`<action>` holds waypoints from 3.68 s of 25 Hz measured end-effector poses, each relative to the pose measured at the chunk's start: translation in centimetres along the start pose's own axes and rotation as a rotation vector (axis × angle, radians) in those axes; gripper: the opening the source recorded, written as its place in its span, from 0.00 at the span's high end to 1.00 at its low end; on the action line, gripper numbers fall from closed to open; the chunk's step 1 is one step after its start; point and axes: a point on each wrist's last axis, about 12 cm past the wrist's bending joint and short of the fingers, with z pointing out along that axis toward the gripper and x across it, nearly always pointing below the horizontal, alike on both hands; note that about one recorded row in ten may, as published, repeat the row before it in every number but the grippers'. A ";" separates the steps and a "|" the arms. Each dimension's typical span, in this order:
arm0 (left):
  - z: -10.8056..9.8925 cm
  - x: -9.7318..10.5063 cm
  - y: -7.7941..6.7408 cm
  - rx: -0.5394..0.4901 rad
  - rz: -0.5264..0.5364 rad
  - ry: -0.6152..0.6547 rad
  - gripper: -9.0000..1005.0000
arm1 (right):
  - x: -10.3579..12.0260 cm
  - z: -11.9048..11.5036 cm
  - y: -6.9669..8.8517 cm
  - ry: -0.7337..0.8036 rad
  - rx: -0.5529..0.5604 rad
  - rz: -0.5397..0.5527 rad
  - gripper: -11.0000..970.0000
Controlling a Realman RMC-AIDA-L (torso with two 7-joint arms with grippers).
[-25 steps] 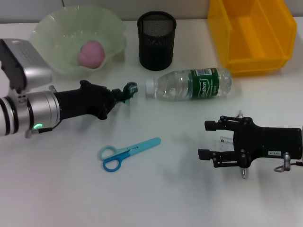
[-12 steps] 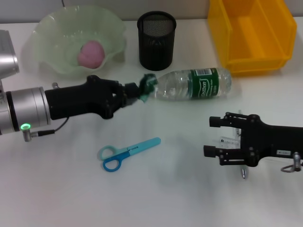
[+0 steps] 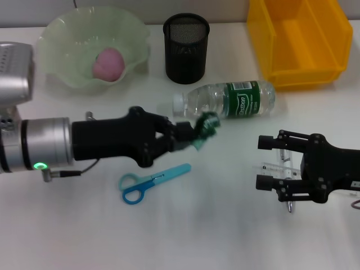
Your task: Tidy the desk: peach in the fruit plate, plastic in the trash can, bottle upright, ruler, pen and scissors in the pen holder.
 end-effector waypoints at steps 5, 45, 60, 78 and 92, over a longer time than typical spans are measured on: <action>1.3 0.2 -0.6 0.073 -0.010 0.027 0.97 | -0.4 0.1 0.4 -0.022 -0.043 -0.005 0.14; 2.1 0.6 -1.4 0.143 -0.034 0.013 0.97 | -0.6 3.6 -0.3 -0.049 -0.073 -0.011 0.15; 2.2 0.4 -1.3 0.146 -0.028 0.013 0.97 | -0.6 4.1 -0.3 -0.054 -0.083 -0.004 0.29; 2.3 0.3 -1.3 0.148 -0.027 0.013 0.97 | -0.5 4.3 -0.2 -0.031 -0.100 -0.010 0.93; 2.2 0.3 -1.3 0.146 -0.028 0.010 0.97 | -0.6 4.3 -0.3 -0.035 -0.097 -0.024 0.97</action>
